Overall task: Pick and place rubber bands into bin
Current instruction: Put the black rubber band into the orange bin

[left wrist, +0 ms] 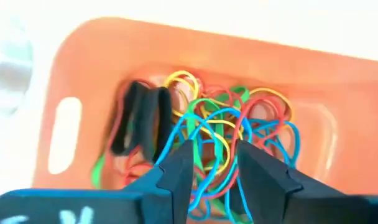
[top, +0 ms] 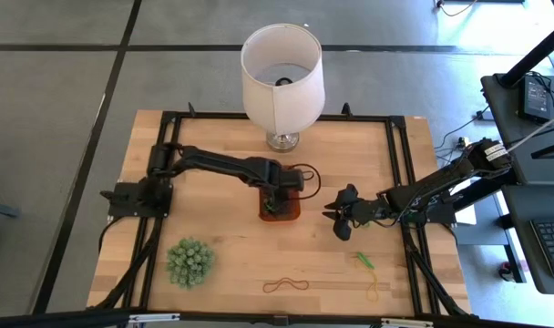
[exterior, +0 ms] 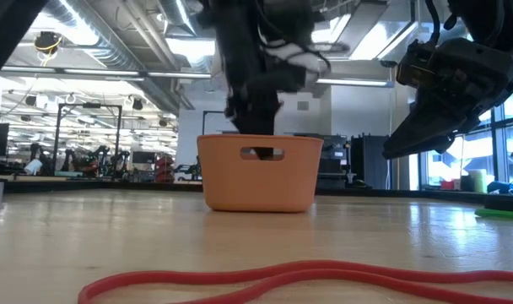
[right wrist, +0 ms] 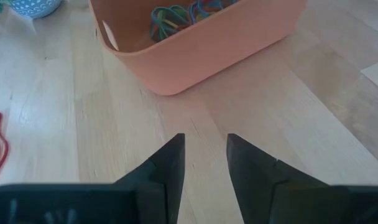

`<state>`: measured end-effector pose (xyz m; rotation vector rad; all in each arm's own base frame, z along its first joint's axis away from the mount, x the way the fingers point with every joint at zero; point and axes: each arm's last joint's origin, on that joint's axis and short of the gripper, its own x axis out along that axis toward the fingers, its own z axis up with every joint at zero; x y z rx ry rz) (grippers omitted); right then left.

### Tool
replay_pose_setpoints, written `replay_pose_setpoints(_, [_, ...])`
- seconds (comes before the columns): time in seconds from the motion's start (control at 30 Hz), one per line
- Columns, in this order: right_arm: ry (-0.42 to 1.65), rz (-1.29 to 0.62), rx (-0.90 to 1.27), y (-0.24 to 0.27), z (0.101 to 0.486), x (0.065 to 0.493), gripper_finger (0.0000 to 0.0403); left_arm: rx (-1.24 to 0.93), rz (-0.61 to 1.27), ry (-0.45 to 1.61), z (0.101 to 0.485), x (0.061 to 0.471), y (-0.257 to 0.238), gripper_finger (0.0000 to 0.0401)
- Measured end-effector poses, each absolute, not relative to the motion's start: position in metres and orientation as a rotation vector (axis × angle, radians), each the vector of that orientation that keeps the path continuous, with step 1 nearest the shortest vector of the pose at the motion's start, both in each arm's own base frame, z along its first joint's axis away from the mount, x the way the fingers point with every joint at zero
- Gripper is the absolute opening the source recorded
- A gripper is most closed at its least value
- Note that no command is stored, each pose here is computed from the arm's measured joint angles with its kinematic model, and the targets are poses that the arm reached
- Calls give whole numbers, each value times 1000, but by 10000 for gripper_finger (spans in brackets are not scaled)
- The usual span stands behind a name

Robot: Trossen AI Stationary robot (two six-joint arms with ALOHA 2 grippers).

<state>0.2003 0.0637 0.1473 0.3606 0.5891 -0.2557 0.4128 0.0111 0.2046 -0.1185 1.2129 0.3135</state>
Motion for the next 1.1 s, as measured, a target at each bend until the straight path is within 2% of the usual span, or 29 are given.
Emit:
replay_pose_setpoints(0.3, [594,-258,361,64,147,200,122,-37,367,1085,262,390,3,125])
replay_pose_setpoints(0.47, [591,-266,384,64,147,200,122,110,383,1136,277,372,-7,125])
replay_pose_setpoints(0.73, [587,-280,425,63,147,200,122,133,469,1299,271,349,-22,125])
replay_pose_setpoints(0.9, [582,-293,463,63,147,200,122,245,572,1283,259,338,-35,125])
replay_pose_setpoints(1.1, [572,-289,473,64,147,200,122,220,537,1241,241,315,-49,125])
